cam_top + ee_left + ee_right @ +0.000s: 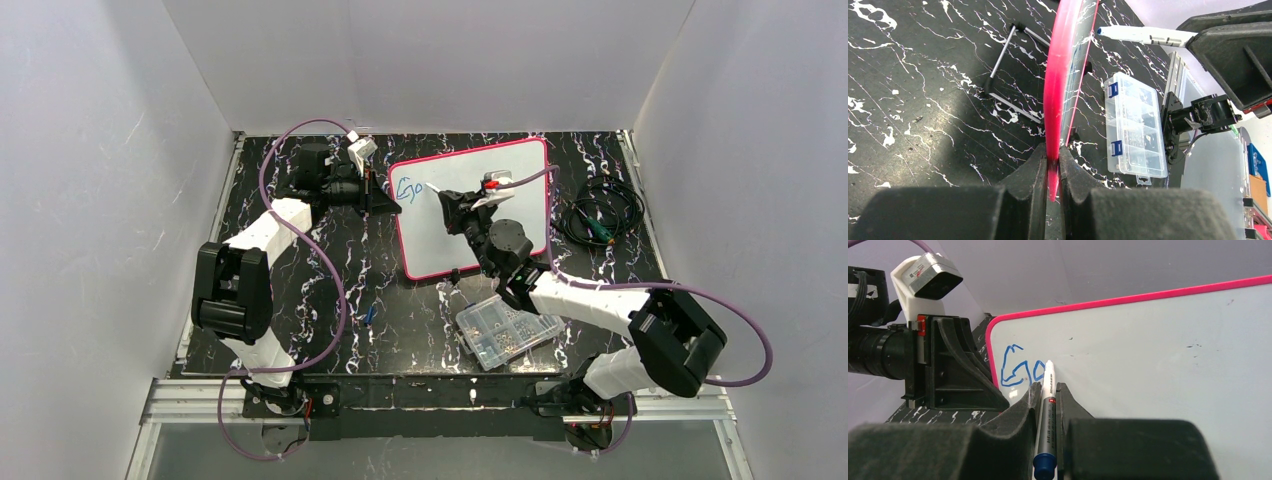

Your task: Write a sentence on the whiteboard

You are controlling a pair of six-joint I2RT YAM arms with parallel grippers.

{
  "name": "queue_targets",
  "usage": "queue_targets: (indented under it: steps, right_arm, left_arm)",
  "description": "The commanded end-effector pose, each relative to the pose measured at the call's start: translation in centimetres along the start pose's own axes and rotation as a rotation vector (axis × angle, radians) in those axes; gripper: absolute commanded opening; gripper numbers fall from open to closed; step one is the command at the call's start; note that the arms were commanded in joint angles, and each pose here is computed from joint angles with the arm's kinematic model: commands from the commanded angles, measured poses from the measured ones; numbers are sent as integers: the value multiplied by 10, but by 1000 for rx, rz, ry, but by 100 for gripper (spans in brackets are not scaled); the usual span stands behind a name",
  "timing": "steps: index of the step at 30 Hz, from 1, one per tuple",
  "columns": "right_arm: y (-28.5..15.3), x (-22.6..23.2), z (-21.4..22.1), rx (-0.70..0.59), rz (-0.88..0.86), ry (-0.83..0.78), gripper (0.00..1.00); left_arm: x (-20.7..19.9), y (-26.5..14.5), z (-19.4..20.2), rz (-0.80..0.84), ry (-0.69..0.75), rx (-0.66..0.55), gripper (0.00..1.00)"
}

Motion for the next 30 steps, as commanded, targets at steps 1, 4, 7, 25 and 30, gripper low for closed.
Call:
queue_targets:
  steps: [1, 4, 7, 25, 30]
  right_arm:
    - [4, -7, -18, -65, 49, 2, 1]
    - [8, -5, -15, -57, 44, -6, 1]
    - [9, -3, -11, -46, 36, -10, 1]
    - [-6, -9, 18, 53, 30, -35, 1]
    - [-8, -15, 14, 48, 61, -53, 1]
  left_arm:
    - [-23, -9, -11, 39, 76, -26, 0]
    - [-23, -9, -11, 39, 76, -26, 0]
    - [-23, -9, -11, 39, 76, -26, 0]
    - [-24, -9, -11, 39, 76, -27, 0]
    - [-24, -9, -12, 40, 79, -28, 0]
Point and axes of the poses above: each gripper's point midway between its finger pads, its own y axis out along the fingers, its own x axis along the line the jaws close on, z = x × y, the point moved 4 cm from there along -y, back along the fingers, and after that the axes turned 10 degrees about -y, right-handed, at the moved point
